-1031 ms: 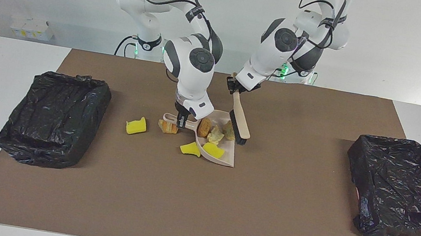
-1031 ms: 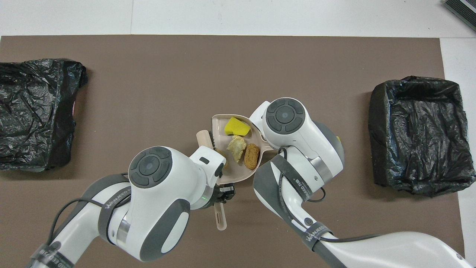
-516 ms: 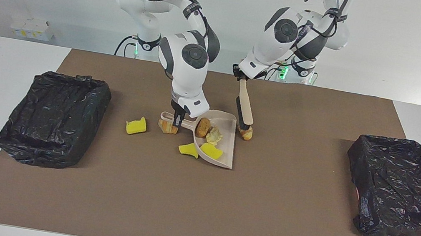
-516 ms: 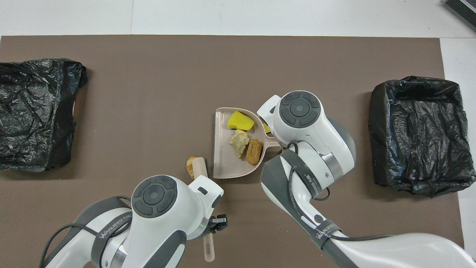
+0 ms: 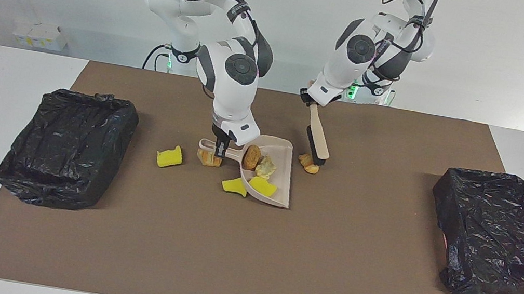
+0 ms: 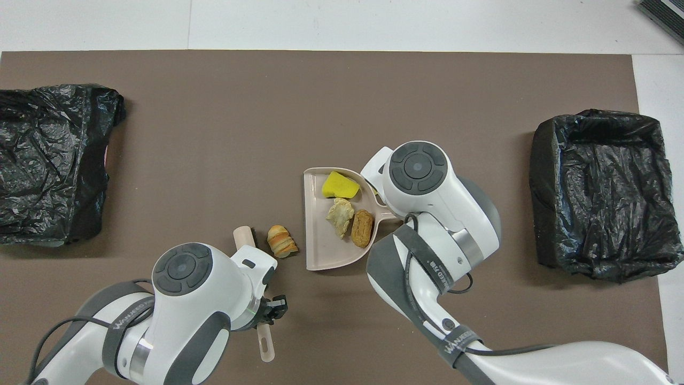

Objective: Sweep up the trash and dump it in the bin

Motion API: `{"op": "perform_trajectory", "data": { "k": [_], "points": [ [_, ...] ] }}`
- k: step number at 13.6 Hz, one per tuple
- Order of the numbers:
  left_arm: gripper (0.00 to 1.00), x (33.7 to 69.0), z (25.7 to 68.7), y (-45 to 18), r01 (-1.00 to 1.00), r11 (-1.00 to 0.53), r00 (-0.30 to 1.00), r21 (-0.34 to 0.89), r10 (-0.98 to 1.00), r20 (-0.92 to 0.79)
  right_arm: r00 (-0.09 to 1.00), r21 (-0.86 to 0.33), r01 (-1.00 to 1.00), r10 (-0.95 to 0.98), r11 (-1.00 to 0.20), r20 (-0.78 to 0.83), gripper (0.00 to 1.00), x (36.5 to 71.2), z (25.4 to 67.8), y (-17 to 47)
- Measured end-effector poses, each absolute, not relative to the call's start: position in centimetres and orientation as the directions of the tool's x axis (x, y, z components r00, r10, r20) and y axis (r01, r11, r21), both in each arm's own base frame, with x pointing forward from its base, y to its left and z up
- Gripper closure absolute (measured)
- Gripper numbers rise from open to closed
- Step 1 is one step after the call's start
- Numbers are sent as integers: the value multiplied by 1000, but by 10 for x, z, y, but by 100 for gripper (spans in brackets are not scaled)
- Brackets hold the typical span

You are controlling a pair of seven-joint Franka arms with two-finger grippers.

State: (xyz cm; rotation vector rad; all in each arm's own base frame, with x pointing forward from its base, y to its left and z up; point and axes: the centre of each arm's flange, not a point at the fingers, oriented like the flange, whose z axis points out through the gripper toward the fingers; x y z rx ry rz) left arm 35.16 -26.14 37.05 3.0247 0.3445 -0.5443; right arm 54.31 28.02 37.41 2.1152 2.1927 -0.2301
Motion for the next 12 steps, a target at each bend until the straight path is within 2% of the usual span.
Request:
{"op": "perform_trajectory", "data": {
  "k": [2,6,12],
  "points": [
    [73,355,362,-253,253,-967,914,15,234,-333,-76,-44,997,978,69,-194,68,536,370,289],
    [73,363,342,-267,248,-968,935,48,226,-274,-80,-41,996,977,73,-198,68,536,369,290],
    [73,340,369,-363,115,-981,973,159,79,-219,-47,-28,999,979,42,-200,68,533,365,295]
  ]
}}
